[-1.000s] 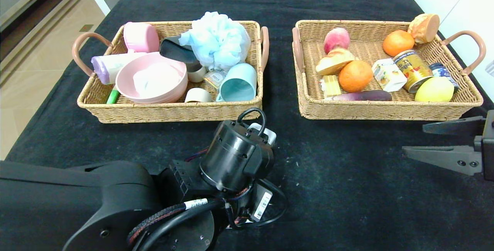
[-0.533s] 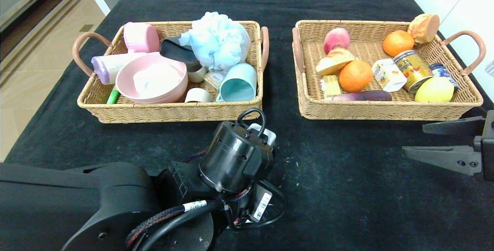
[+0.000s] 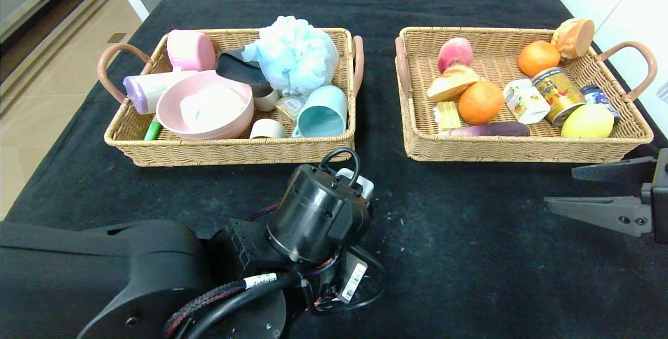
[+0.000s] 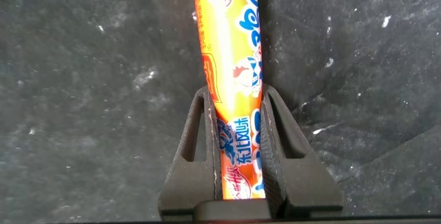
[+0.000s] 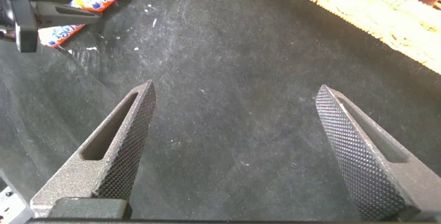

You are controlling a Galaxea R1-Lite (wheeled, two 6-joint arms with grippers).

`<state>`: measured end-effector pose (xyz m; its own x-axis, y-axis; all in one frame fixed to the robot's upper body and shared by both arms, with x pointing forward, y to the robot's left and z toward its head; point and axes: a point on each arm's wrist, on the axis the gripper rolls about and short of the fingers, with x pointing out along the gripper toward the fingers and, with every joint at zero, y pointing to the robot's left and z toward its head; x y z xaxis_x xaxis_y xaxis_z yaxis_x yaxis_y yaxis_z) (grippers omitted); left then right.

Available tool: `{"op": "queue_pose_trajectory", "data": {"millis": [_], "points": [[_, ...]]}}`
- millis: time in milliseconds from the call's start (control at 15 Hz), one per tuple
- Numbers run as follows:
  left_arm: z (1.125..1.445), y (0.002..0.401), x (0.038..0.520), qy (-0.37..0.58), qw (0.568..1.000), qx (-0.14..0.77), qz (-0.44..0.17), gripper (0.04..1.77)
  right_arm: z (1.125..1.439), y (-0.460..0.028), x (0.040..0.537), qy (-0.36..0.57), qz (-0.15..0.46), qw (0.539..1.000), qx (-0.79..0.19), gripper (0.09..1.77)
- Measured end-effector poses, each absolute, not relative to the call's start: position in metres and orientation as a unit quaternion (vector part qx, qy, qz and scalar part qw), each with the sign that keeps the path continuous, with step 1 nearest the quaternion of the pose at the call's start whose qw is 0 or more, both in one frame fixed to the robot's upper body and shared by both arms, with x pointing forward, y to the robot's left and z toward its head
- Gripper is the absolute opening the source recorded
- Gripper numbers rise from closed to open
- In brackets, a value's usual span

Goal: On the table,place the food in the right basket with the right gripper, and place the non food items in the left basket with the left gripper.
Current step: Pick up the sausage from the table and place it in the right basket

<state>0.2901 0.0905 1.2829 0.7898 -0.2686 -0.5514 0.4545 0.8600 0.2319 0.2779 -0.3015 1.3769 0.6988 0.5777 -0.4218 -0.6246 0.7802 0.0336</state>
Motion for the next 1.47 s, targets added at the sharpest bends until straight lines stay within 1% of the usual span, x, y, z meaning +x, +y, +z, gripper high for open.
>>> {"op": "queue_pose_trajectory", "data": {"millis": [200, 333, 733, 1067, 1267, 1467], "points": [[1.296, 0.091, 0.289, 0.235, 0.933, 0.184, -0.203, 0.40, 1.377, -0.302, 0.278, 0.209, 0.326, 0.920, -0.056, 1.70], [1.311, 0.091, 0.289, 0.212, 0.938, 0.179, -0.209, 0.40, 1.378, -0.302, 0.279, 0.208, 0.326, 0.920, -0.057, 1.70], [1.369, 0.085, 0.298, 0.134, 0.957, 0.127, -0.223, 0.40, 1.377, -0.302, 0.279, 0.209, 0.326, 0.920, -0.057, 1.70], [1.411, 0.077, 0.318, 0.075, 0.960, 0.077, -0.259, 0.40, 1.375, -0.302, 0.282, 0.215, 0.324, 0.920, -0.056, 1.70], [1.425, 0.069, 0.335, 0.047, 0.959, 0.059, -0.272, 0.40, 1.375, -0.302, 0.288, 0.206, 0.320, 0.923, -0.057, 1.70], [1.431, 0.061, 0.354, 0.014, 0.958, 0.043, -0.285, 0.40, 1.371, -0.302, 0.292, 0.213, 0.319, 0.922, -0.055, 1.70]]}}
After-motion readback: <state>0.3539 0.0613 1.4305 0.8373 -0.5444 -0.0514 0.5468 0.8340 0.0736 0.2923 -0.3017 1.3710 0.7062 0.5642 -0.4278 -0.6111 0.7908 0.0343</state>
